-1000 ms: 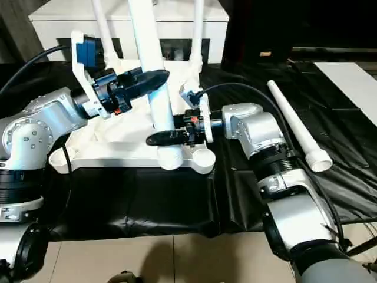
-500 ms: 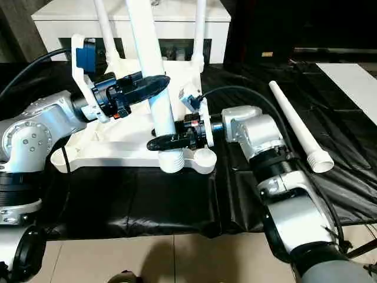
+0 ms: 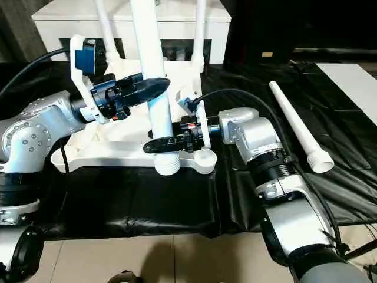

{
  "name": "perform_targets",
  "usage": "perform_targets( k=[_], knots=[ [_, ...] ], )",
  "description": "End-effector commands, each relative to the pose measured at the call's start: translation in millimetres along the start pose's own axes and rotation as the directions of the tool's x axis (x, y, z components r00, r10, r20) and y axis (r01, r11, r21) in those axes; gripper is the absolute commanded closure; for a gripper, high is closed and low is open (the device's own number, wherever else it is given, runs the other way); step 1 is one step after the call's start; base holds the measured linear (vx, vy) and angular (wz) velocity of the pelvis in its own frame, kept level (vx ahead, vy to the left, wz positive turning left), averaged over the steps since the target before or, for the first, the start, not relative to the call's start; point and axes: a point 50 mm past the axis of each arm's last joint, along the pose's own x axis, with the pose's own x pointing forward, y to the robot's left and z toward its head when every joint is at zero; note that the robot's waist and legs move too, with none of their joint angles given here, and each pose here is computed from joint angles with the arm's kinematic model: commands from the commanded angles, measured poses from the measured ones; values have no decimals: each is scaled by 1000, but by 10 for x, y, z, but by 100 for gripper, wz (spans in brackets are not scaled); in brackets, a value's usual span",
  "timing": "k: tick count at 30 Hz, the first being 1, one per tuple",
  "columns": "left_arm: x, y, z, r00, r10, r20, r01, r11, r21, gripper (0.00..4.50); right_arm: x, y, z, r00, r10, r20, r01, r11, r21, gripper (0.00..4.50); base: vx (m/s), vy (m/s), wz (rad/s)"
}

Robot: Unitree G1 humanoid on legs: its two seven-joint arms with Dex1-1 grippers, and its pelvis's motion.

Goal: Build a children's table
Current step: Rotate table base

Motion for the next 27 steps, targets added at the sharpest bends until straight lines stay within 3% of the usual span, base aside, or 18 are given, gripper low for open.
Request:
perform_targets(
  k=[1, 27],
  knots=[
    [52, -90, -10, 997, -82, -11, 82, 997, 1, 274, -60, -6, 45, 999, -31, 13, 31, 999, -18, 136, 0, 0, 0],
    [48, -51, 26, 997, -74, -10, 74, 997, 22, 274, -153, 91, 82, 997, 80, 17, -79, 997, -14, 132, 0, 0, 0]
  ],
)
